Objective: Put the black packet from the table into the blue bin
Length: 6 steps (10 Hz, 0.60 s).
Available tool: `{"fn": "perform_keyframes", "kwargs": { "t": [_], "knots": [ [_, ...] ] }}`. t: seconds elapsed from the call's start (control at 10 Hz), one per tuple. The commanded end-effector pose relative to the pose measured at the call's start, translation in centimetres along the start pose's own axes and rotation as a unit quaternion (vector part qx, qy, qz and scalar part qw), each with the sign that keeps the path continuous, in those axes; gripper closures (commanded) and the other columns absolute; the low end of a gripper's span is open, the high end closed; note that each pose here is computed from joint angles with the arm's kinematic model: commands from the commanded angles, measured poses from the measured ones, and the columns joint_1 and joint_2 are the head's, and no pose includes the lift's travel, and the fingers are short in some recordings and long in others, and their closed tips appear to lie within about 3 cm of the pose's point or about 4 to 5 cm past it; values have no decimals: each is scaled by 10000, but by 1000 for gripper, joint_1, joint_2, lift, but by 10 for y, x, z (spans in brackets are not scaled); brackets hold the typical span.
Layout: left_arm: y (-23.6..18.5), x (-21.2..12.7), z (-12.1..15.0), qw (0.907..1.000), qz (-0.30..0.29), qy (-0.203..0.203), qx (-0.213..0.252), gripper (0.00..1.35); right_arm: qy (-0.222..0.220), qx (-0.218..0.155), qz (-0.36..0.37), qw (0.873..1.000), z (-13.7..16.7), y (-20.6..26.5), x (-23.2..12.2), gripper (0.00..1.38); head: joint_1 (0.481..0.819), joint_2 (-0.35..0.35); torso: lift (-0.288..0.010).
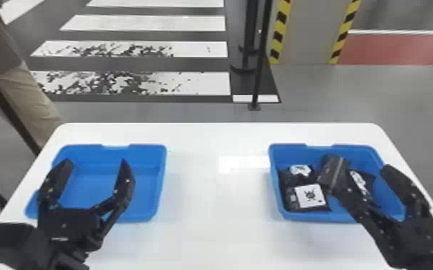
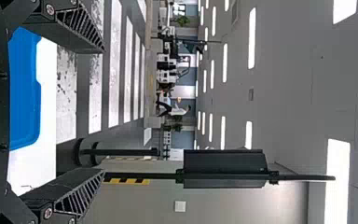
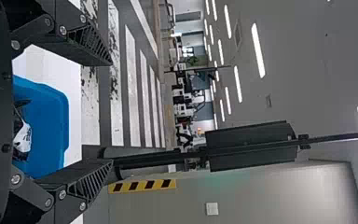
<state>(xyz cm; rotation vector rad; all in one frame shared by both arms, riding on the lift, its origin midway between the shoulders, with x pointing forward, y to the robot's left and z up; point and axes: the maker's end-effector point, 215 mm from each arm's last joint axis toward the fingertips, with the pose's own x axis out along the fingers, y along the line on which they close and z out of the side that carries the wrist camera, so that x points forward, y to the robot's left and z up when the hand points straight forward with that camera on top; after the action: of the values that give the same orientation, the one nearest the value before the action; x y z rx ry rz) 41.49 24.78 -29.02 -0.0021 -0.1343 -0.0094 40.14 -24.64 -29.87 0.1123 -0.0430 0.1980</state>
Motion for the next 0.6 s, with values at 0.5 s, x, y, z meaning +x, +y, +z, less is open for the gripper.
{"fn": "perform_keyframes", "kwargs": {
  "t": [0.5],
  "knots": [
    [-1,0,0,10000,-13,-3,-2,122,88,-38,-120,9999,0,-2,-5,311,695,-4,-110]
  ]
}}
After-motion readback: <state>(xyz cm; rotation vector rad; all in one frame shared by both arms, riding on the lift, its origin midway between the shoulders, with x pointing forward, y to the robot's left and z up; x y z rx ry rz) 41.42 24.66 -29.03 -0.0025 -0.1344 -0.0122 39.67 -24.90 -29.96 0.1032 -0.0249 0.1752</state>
